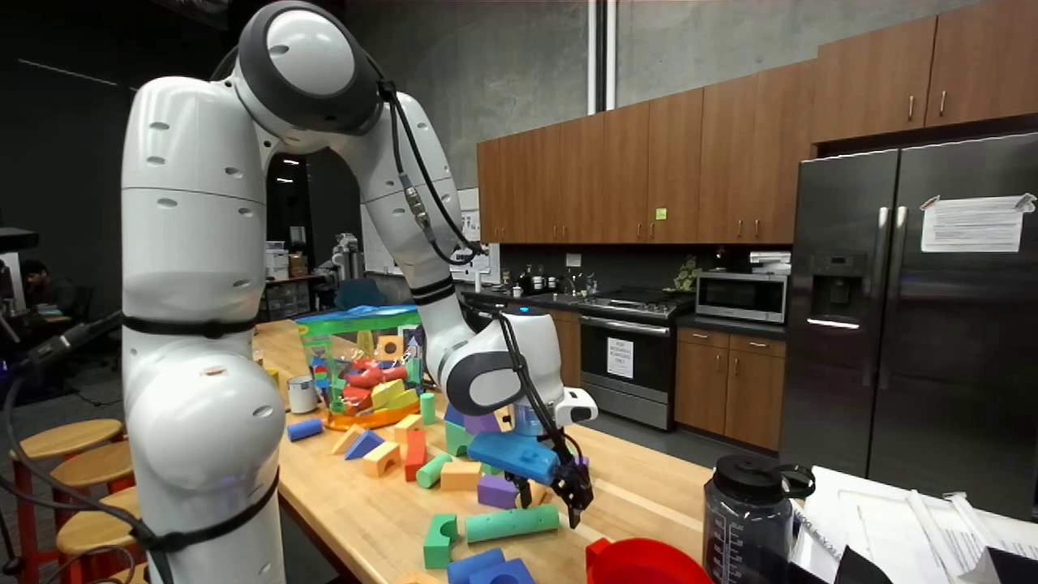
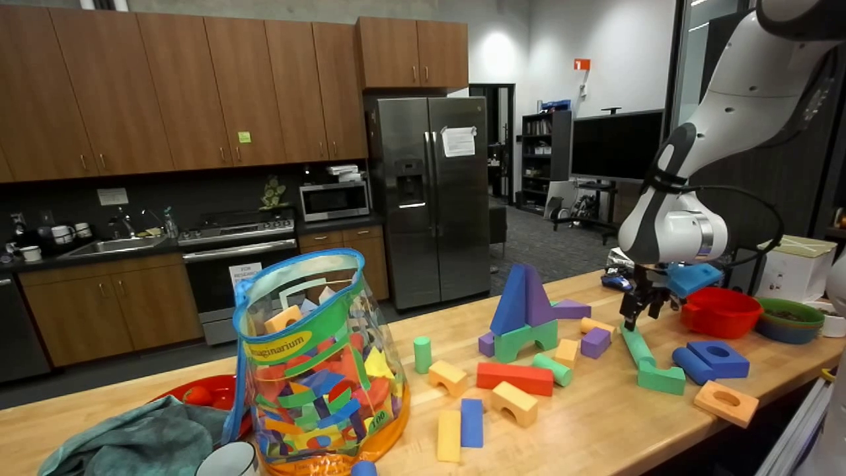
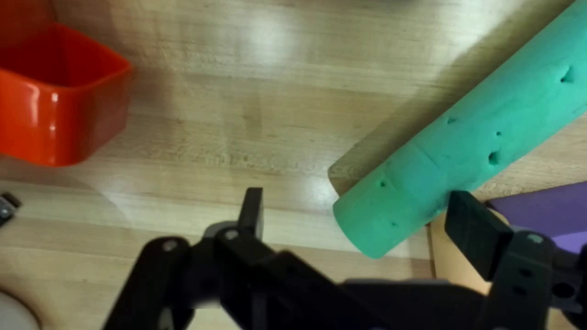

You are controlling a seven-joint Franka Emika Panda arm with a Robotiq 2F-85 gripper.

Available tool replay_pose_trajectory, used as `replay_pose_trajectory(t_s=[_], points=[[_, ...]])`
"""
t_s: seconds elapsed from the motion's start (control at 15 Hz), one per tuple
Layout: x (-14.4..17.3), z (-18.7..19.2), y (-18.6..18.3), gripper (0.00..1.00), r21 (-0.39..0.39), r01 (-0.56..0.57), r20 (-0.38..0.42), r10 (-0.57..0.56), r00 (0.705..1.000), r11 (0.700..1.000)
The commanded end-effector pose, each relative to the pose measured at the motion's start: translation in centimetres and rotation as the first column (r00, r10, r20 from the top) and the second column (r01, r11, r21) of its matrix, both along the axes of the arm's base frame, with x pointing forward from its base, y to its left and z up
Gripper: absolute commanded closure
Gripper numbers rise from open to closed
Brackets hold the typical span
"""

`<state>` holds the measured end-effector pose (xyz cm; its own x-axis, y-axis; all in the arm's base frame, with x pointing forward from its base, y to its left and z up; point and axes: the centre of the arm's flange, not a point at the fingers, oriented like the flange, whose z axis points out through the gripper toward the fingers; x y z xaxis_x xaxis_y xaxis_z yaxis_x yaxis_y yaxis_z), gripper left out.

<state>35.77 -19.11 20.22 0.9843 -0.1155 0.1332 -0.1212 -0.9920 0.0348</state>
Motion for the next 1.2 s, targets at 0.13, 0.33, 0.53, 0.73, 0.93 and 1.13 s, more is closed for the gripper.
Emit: replay_pose_trajectory(t_s=[0.13,0.33,0.53,0.73,0.93,1.13], points=[[-2.6,-1.9,3.6,0.0,-0.032,-0.095,0.004,0.095,0.995,0.995],[0.1,-0.5,2.4,0.0,-0.048,-0.081,0.04,0.083,0.996,0.996],[0.5,-0.7,3.0,0.0,-0.047,-0.091,0.039,0.093,0.995,0.995],[0.3,-0.8,2.6,0.0,-0.047,-0.08,0.038,0.082,0.996,0.996],[0.4,-0.8,2.7,0.0,-0.047,-0.081,0.038,0.083,0.996,0.996],[0.3,-0.8,2.6,0.0,-0.047,-0.081,0.038,0.083,0.996,0.996]])
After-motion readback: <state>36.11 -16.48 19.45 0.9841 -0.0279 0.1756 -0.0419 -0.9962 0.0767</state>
